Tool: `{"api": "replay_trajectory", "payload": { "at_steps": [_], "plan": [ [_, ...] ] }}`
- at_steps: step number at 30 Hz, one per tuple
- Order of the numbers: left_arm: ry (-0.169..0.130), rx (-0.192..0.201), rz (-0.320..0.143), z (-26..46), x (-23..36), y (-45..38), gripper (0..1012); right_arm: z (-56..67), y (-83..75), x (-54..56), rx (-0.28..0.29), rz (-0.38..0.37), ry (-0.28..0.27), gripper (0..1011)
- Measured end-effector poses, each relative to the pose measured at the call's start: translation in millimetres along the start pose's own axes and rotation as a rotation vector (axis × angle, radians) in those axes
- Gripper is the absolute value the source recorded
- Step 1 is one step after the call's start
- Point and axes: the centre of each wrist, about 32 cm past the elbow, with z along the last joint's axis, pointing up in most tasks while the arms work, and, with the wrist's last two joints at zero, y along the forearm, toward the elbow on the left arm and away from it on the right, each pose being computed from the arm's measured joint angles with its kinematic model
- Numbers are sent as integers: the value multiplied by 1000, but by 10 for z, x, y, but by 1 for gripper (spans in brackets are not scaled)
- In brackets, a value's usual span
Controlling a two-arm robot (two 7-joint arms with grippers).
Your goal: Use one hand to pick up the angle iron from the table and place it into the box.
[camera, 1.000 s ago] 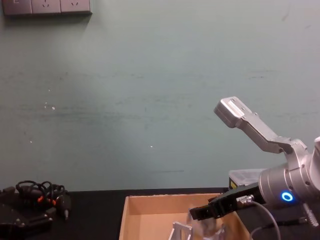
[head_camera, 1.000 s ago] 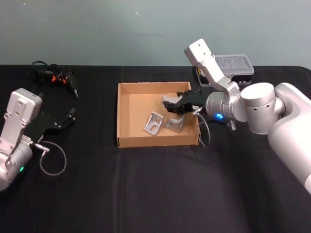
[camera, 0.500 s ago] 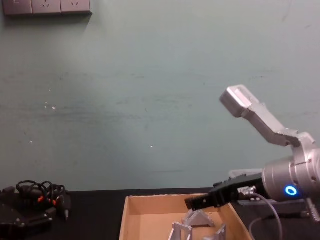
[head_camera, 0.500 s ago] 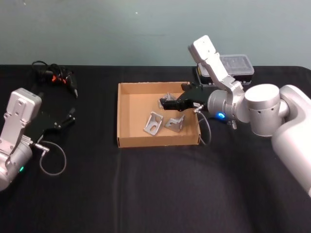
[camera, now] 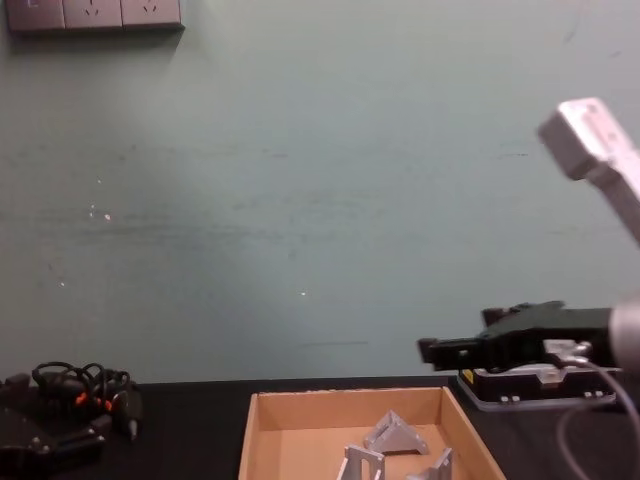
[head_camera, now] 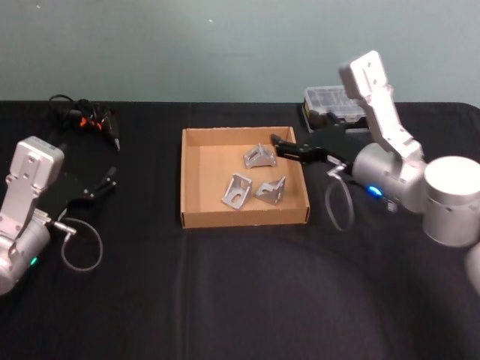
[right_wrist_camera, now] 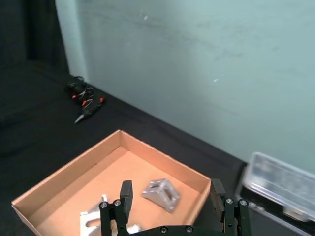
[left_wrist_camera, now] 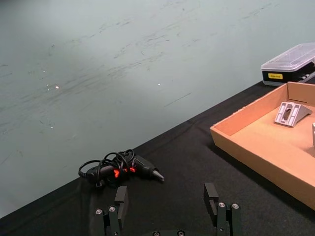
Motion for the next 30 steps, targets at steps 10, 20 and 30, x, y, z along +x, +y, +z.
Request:
{"api": "replay_trajectory", "payload": {
  "at_steps": [10, 20, 30],
  "plan": [
    [0, 0, 0, 0, 0, 0, 1011, -333, -570, -26, 74, -100, -43, 1000],
    [0, 0, 0, 0, 0, 0, 1011, -579, -763, -2, 100, -150, -29, 1000],
    [0, 0, 0, 0, 0, 0, 1011, -552, -734, -7, 94, -143, -28, 1000]
  ]
}}
